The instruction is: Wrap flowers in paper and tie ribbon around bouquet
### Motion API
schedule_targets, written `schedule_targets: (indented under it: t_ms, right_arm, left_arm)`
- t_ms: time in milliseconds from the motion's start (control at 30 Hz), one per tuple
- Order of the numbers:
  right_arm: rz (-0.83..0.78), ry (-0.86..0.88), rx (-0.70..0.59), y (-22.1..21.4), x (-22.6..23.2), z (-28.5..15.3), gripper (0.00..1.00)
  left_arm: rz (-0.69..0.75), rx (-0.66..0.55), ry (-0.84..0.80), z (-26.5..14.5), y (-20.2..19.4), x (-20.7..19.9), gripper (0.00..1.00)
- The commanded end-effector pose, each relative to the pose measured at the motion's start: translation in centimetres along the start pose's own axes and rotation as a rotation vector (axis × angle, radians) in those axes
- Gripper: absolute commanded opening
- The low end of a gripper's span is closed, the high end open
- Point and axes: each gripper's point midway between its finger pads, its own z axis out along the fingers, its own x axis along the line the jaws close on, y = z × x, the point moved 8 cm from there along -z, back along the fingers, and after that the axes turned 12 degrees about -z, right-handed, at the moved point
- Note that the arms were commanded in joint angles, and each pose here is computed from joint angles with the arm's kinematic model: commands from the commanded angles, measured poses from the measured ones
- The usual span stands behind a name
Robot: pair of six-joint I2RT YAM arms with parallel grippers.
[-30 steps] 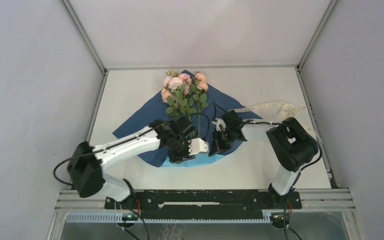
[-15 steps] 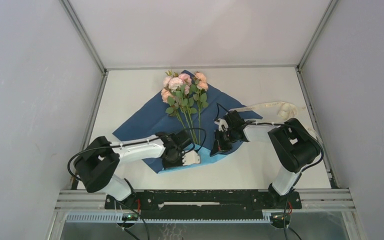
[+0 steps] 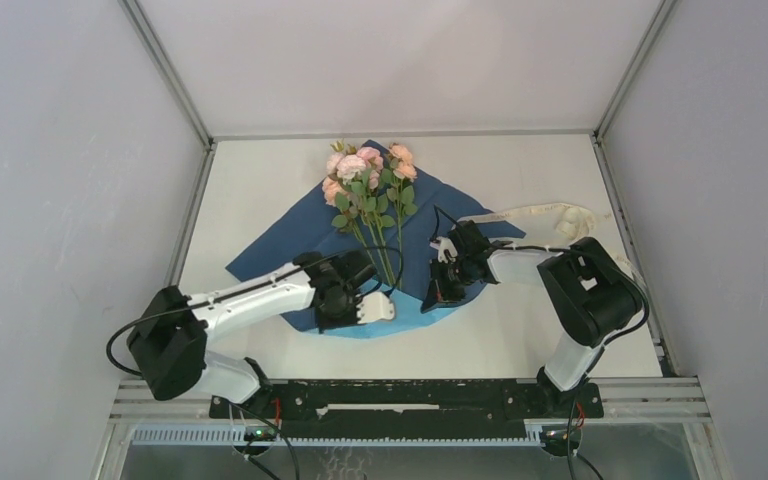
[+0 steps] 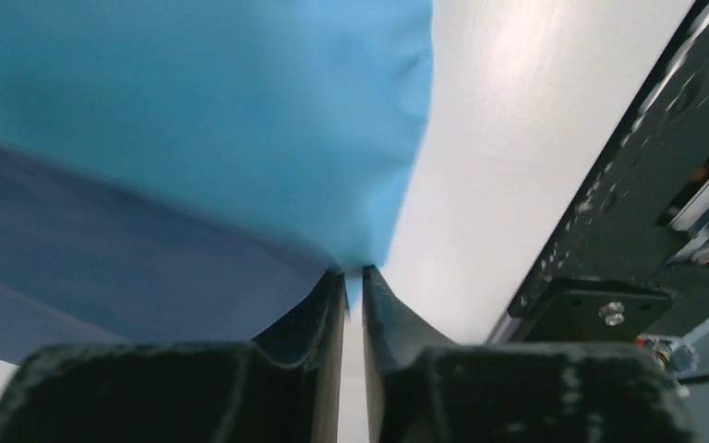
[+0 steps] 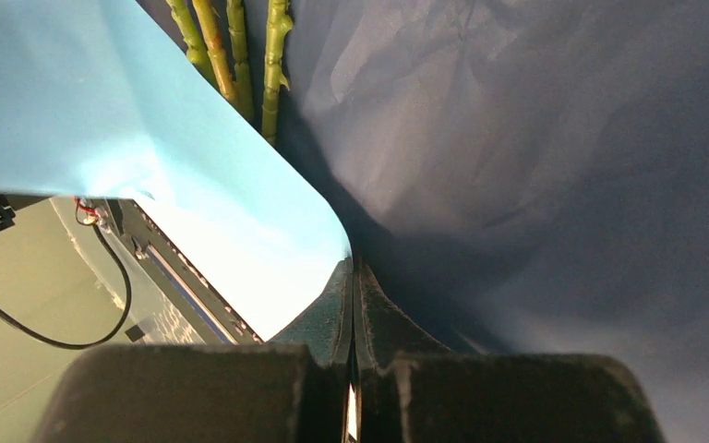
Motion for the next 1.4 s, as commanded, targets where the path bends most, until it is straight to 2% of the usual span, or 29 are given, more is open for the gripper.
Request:
schedule_targets:
  t_ms: [0, 67, 267, 467, 533, 667, 767, 867, 967, 1067, 1367]
  right_arm:
    - [-0.008, -0.024, -0.025, 0.1, 0.3, -0.6, 0.00]
    - [-0.003, -0.017, -0.024, 0.1, 0.3, -0.4, 0.00]
    - [0.000, -0.032, -0.006, -0.2, 0.2, -0.1, 0.00]
    - [0.000, -0.043, -0.002, -0.3, 0.0, -0.1, 0.00]
    - [0.005, -0.037, -0.003, -0.2, -0.1, 0.0, 0.00]
    - [0.015, -0.032, -0.002, -0.2, -0.3, 0.1, 0.00]
    - [0.018, -0.038, 0.006, -0.3, -0.4, 0.2, 0.00]
    - [0.021, -0.045, 0.013, -0.4, -0.6, 0.3, 0.00]
    - [0.022, -0.048, 0.013, -0.5, -0.6, 0.2, 0.00]
    - [0.024, -0.052, 0.017, -0.5, -0.7, 0.3, 0.00]
    - [0.028, -0.073, 0.023, -0.7, -1.0, -0.1, 0.00]
  left_arm:
    - [0.072, -0.198, -0.055, -1.7, 6.0, -1.4, 0.10]
    - [0.116, -0.217, -0.005, -0.2, 7.9, -1.5, 0.05]
    - [0.073, -0.256, 0.023, 1.1, 12.1, -0.5, 0.03]
    - [0.066, -0.297, 0.044, -3.1, 11.6, -0.8, 0.06]
    - [0.079, -0.305, 0.002, -3.5, 11.7, -1.2, 0.07]
    - [0.086, -0.252, -0.054, 0.2, 12.4, -1.5, 0.05]
    - [0.099, -0.244, -0.101, 0.8, 12.6, -1.2, 0.05]
    - [0.159, -0.231, -0.058, 1.2, 11.6, -1.1, 0.06]
    - [0.240, -0.092, -0.014, 3.2, 9.5, -1.0, 0.05]
    - [0.283, -0.021, -0.053, 4.8, 7.7, -1.4, 0.05]
    - [0.287, 0.062, -0.074, 5.4, 3.8, -2.0, 0.04]
